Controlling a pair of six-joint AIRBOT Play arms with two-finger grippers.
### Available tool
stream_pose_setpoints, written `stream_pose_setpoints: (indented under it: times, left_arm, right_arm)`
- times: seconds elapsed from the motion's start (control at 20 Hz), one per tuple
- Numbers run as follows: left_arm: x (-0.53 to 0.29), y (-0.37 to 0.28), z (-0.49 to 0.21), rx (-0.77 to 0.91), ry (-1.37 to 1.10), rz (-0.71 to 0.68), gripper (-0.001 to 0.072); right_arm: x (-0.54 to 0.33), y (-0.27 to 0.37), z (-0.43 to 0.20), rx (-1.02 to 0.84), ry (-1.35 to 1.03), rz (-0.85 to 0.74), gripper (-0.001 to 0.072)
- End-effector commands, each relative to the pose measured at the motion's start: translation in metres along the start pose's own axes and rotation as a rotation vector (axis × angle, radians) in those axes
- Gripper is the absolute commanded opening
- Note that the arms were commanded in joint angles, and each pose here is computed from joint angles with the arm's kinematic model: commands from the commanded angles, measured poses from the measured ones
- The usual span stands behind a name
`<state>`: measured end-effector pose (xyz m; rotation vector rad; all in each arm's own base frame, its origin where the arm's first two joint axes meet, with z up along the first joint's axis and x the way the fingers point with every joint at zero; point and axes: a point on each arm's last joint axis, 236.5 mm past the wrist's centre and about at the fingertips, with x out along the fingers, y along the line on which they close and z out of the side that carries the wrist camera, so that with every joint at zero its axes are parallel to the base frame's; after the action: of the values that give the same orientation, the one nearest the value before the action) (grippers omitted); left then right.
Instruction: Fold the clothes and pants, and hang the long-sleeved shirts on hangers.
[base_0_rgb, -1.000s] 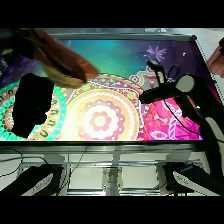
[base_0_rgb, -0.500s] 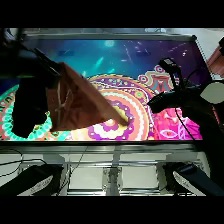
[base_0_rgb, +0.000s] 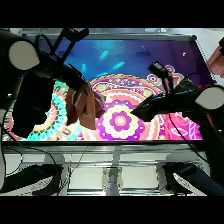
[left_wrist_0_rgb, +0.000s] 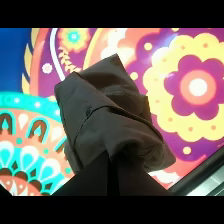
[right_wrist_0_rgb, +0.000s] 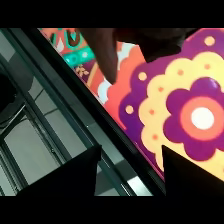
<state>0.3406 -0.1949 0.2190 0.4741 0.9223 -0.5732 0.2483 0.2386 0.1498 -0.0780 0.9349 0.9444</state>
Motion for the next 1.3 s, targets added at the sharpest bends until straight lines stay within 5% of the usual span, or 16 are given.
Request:
stream_pose_setpoints:
  times: [0.0, 0.25, 0.65, 0.75, 1.25]
  left_arm:
    - [0.007, 0.009, -0.003, -0.019, 0.027, 0.040, 0.0018]
    - [-0.001, 0.010, -0.003, -0.015, 0.010, 0.045, 0.0018]
    - [-0.007, 0.011, -0.003, -0.013, -0.002, 0.049, 0.0019]
    - [-0.007, 0.011, -0.003, -0.013, -0.003, 0.049, 0.0019]
    - [-0.010, 0.011, -0.003, -0.014, -0.008, 0.049, 0.0019]
  right_arm:
    - [0.042, 0.015, 0.017, -0.070, -0.098, -0.026, 0.0440]
    - [0.114, -0.012, -0.011, -0.307, 0.013, -0.133, 0.0440]
    - [0.201, 0.013, -0.052, -0.431, 0.130, 0.059, 0.0464]
    - [0.219, 0.010, -0.050, -0.425, 0.106, 0.035, 0.0517]
    - [0.242, 0.016, -0.044, -0.395, 0.047, 0.074, 0.0515]
